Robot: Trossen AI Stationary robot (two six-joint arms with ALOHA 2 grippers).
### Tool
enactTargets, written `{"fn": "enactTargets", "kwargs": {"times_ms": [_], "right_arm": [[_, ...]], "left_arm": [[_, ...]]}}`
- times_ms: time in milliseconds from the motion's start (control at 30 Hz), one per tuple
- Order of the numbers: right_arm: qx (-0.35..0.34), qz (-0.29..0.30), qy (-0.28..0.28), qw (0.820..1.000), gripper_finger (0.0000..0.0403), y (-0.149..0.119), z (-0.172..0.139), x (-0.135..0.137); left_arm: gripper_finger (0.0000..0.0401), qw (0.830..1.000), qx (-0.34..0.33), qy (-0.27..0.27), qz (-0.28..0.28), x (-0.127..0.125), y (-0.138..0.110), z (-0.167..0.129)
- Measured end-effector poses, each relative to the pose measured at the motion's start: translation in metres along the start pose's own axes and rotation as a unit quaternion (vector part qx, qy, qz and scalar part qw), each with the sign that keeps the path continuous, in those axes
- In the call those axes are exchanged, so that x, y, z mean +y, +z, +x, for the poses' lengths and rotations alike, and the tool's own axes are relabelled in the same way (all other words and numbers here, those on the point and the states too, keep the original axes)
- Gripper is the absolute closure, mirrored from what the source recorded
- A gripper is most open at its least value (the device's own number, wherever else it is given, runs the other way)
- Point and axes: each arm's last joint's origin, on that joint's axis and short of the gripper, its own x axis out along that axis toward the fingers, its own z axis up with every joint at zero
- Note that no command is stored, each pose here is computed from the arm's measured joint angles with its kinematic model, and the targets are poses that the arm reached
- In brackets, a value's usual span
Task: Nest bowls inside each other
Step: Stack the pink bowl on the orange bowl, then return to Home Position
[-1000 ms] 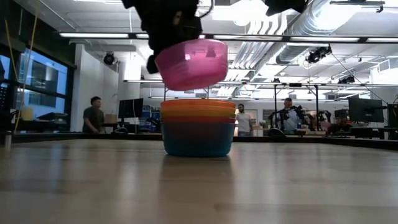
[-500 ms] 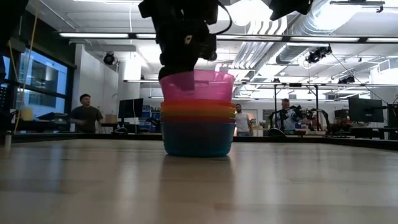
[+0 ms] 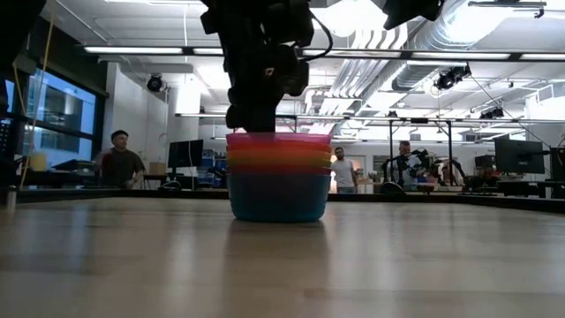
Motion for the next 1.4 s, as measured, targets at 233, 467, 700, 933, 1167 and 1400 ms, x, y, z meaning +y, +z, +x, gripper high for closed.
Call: {"fn": "enactTargets", "kwargs": {"times_ms": [233, 467, 700, 933, 1167, 1400], "right_arm": [[0.000, 0.004, 0.000, 1.000, 0.0259, 0.000, 0.000, 0.000], [-0.002, -0.012, -0.004, 1.000, 0.0259, 0.000, 0.000, 0.000], [-0.055, -0.063, -0.030, 0.996, 0.0259, -0.003, -0.024, -0.002], [-0.147, -0.041, -0.058, 0.987, 0.0259, -0.025, -0.079, -0.028], [-0.267, 0.027, 0.003, 0.963, 0.0259, -0.083, -0.076, -0.055], [-0.393, 0.041, 0.055, 0.917, 0.0259, -0.125, -0.048, -0.066]], "left_arm": [[0.0281, 1.000, -0.019, -0.022, -0.001, -0.004, 0.006, -0.005], [0.0204, 0.996, -0.065, -0.047, 0.029, -0.012, 0.024, -0.028], [0.0186, 0.979, -0.155, -0.077, 0.103, -0.025, 0.048, -0.081], [0.0185, 0.941, -0.263, -0.065, 0.204, -0.026, 0.036, -0.159], [0.0185, 0.911, -0.346, -0.041, 0.221, -0.010, 0.003, -0.214], [0.0185, 0.901, -0.408, 0.019, 0.150, 0.011, -0.041, -0.231]]}}
